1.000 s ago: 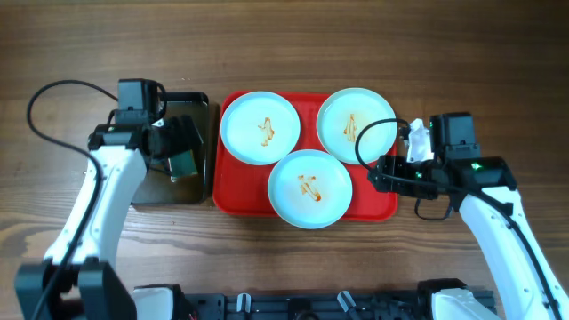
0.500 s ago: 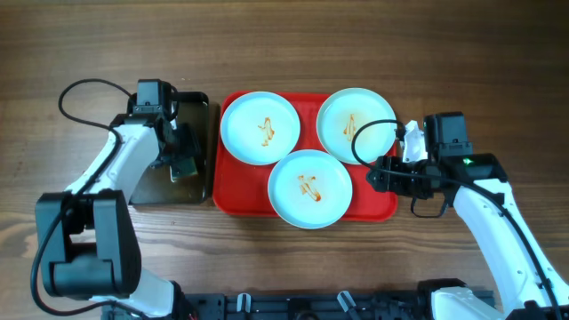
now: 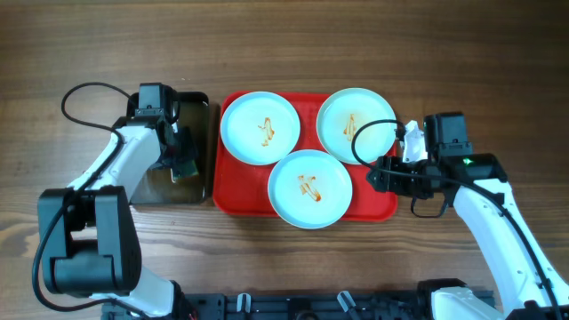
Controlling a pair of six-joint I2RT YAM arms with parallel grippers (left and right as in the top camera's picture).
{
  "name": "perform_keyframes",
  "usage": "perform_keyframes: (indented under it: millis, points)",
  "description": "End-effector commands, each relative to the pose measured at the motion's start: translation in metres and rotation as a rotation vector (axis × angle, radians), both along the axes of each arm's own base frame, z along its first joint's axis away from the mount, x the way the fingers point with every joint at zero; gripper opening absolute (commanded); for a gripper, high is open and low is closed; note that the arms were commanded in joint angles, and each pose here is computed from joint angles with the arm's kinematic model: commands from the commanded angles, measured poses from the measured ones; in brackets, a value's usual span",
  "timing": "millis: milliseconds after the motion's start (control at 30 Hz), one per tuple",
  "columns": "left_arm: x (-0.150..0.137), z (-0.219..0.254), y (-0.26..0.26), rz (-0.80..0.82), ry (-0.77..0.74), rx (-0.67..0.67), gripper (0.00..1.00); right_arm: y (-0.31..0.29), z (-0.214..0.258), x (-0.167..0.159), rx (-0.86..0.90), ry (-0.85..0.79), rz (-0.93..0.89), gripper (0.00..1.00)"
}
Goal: Clean dirty plates on tray and stack at the side
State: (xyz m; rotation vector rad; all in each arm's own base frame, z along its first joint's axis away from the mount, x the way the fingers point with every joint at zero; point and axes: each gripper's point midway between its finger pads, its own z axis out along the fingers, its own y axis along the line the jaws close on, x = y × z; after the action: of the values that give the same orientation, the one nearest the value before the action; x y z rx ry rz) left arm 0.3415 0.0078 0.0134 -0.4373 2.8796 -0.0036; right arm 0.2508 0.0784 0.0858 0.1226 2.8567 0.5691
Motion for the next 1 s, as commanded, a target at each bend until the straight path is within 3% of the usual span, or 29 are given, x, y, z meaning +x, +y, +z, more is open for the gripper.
perform_keyframes:
  millis: [0,100,133,200,433,533,633,800,967]
  points:
    - [-0.019,-0.015,0.001,0.000,0.071,0.005,0.40,0.002,-0.004,-0.003,0.008,0.016,0.003,0.66]
    - [-0.024,-0.015,0.001,0.000,0.092,0.005,0.44,0.002,-0.004,-0.003,0.008,0.016,0.003,0.66]
    - [-0.026,-0.015,0.001,0.000,0.097,0.005,0.57,0.002,-0.004,-0.003,0.008,0.016,0.003,0.66]
    - [-0.028,-0.016,0.001,0.000,0.107,0.005,0.69,0.002,-0.004,-0.003,0.008,0.016,0.003,0.66]
    - [-0.028,-0.015,0.004,0.003,0.105,0.024,0.63,0.002,-0.004,-0.002,0.008,0.015,0.003,0.66]
    - [-0.024,-0.013,0.007,0.006,0.094,0.039,0.69,0.002,-0.004,-0.002,0.007,0.015,0.003,0.66]
    - [-0.010,-0.002,0.007,0.005,0.055,0.039,0.69,0.002,-0.004,-0.002,0.007,0.015,0.003,0.67]
    - [-0.004,0.003,0.006,0.002,0.042,0.037,0.63,0.002,-0.004,-0.003,0.008,0.016,0.003,0.67]
    - [-0.004,0.003,0.000,-0.015,0.043,0.022,0.49,0.002,-0.004,-0.003,0.007,0.016,0.003,0.67]
